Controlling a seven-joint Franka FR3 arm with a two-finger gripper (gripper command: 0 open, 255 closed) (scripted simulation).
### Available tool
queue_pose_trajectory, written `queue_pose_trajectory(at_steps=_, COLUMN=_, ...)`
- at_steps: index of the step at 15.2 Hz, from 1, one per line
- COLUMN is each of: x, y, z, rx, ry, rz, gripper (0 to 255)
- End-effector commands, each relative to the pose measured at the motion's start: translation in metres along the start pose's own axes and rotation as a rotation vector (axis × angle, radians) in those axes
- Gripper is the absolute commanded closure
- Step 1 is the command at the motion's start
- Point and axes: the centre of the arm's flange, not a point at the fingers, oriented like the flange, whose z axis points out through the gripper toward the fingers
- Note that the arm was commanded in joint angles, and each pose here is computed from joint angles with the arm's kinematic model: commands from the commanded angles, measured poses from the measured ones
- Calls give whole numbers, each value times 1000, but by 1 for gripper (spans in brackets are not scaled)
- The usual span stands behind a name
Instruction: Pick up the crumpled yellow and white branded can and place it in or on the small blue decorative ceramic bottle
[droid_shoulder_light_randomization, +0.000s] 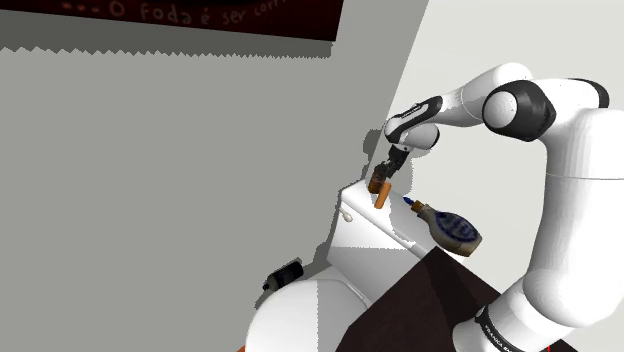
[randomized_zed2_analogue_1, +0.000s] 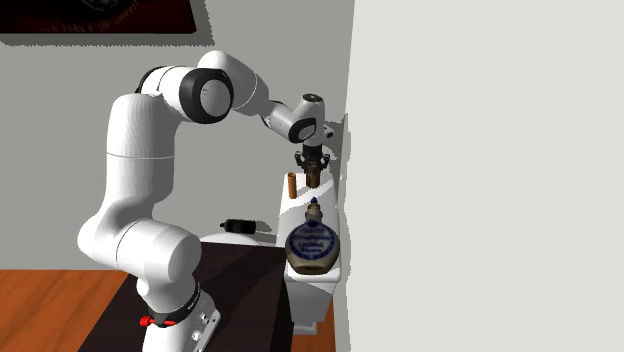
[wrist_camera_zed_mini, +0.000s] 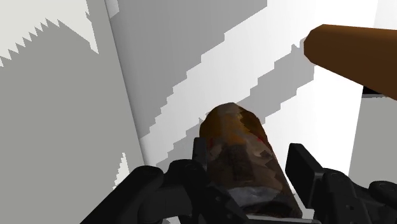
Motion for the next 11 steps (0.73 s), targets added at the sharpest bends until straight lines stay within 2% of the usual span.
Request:
queue_pose_trajectory(at_steps=1, x=0, y=-1, z=1, rx=1, ry=-2, rz=-1, gripper=255)
queue_pose_trajectory(at_steps=4, x=0, y=-1, z=1, rx=1, ry=-2, rz=-1, gripper=255)
queue_pose_trajectory(at_steps=11, x=3, y=-2, z=-36, rx=1, ry=-2, rz=-1, gripper=255)
